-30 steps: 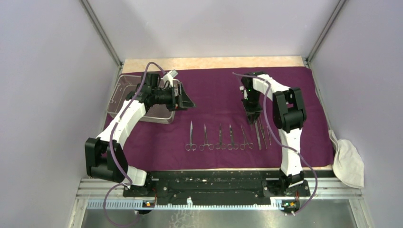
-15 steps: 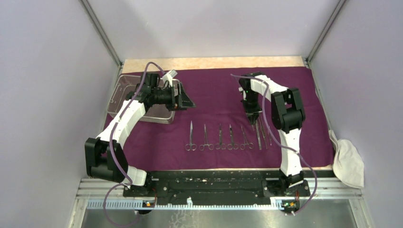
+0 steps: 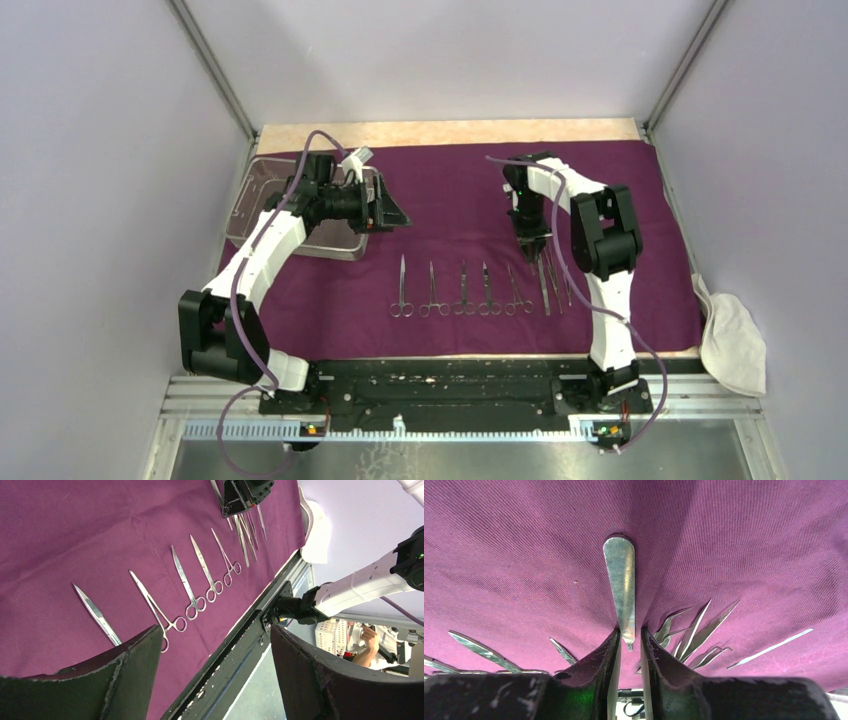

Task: Open and lay out the surgical kit
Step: Pick up the medical item from the surgical kit.

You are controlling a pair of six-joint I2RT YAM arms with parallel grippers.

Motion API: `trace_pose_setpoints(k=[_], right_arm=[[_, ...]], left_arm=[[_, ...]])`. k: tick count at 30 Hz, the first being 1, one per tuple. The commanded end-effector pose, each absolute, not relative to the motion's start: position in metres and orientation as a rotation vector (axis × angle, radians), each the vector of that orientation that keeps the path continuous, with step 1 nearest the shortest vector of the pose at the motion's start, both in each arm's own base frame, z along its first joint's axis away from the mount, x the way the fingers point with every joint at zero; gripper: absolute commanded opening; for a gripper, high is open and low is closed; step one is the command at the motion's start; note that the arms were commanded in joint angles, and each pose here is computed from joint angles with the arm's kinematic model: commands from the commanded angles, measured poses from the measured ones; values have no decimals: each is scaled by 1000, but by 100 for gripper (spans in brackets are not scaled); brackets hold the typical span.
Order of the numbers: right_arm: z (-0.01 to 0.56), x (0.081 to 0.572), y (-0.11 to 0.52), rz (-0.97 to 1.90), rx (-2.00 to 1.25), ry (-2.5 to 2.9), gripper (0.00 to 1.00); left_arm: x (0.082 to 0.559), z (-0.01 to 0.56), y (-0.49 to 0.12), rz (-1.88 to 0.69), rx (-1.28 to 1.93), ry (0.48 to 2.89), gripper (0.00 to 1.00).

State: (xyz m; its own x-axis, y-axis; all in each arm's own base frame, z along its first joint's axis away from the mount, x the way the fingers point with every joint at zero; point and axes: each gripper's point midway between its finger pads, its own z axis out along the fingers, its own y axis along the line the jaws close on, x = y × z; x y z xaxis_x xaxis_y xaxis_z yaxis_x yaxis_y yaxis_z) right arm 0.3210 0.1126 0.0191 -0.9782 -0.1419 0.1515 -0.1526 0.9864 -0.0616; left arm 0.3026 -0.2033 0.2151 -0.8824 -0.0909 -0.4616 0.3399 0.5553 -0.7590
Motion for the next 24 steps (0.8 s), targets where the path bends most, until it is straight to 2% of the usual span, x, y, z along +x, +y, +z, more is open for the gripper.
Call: trace_pose_setpoints(k=[1, 8, 24], right_arm=[[7, 320, 112, 134, 220, -2984, 21], [2, 320, 117, 96, 211, -2998, 9], [33, 325, 117, 91, 207, -3057, 0]], left_arm=[[300, 223, -203, -1293, 217, 2306, 85], [304, 227, -202, -1276, 219, 2306, 86], [303, 235, -199, -1267, 219, 2270, 86]])
